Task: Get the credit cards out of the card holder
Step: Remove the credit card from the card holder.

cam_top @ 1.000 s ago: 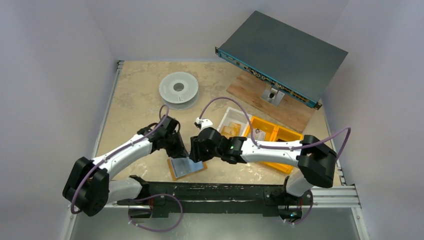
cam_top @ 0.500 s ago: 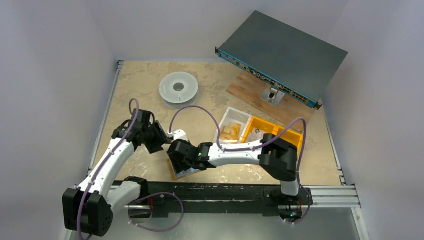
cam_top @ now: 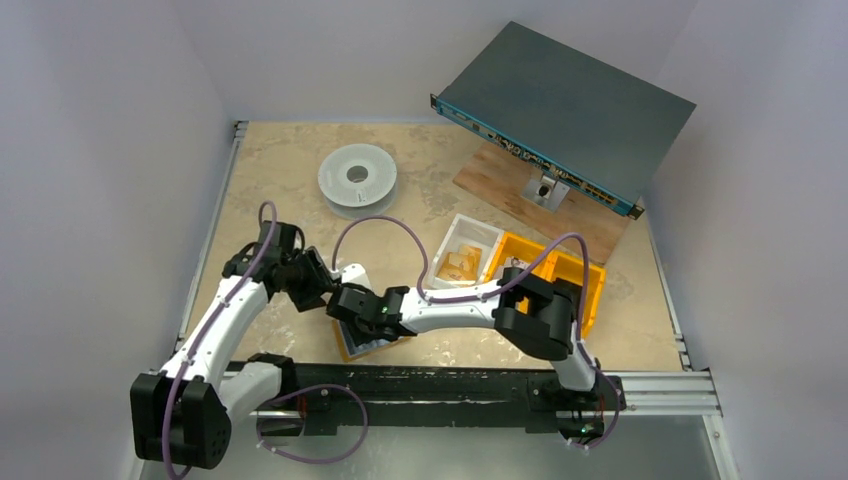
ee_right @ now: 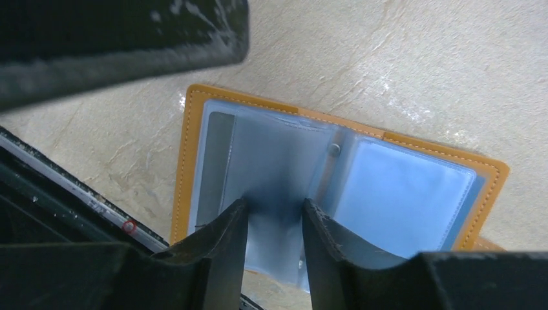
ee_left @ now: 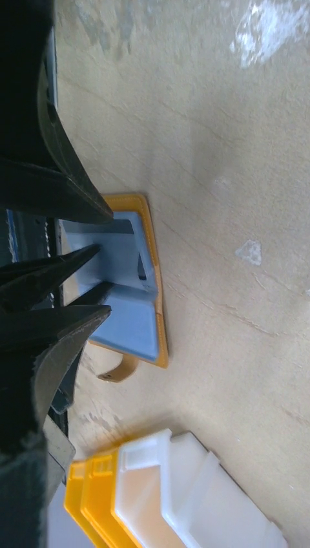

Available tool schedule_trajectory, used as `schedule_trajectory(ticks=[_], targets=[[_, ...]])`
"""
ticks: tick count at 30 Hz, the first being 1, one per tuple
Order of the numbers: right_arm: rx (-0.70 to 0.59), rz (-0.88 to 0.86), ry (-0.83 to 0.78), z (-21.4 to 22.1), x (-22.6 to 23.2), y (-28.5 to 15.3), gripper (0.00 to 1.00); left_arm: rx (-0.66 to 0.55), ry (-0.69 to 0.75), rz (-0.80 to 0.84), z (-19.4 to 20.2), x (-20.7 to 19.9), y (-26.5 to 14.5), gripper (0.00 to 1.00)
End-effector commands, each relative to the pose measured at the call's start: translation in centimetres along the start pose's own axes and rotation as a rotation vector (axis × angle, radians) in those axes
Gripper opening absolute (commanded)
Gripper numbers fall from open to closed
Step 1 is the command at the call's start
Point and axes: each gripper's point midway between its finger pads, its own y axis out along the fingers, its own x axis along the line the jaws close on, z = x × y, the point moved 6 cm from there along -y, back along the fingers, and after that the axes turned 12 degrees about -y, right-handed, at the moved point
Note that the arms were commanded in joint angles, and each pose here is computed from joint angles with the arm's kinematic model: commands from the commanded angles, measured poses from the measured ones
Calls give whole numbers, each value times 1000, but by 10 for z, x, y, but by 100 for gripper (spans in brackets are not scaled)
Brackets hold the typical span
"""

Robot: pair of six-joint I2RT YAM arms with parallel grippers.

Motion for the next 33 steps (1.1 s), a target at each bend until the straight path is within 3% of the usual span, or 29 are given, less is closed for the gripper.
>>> schedule_trajectory(ticks=[1, 6, 15, 27, 33], targets=[[69, -69, 31, 19, -4, 7, 30, 71, 28, 90, 8, -5, 9, 48], [43, -200, 139, 16, -19, 3, 20, 126, 52, 111, 19, -2, 18, 45], [-19, -448, 286, 18, -39, -1, 16, 193, 105, 61, 48, -3, 39, 44], [-49, -623, 398, 23, -48, -4, 16, 230, 103, 52, 57, 1, 56, 46], [-63, -631, 415, 21, -50, -8, 24, 237, 99, 67, 59, 1, 57, 49]])
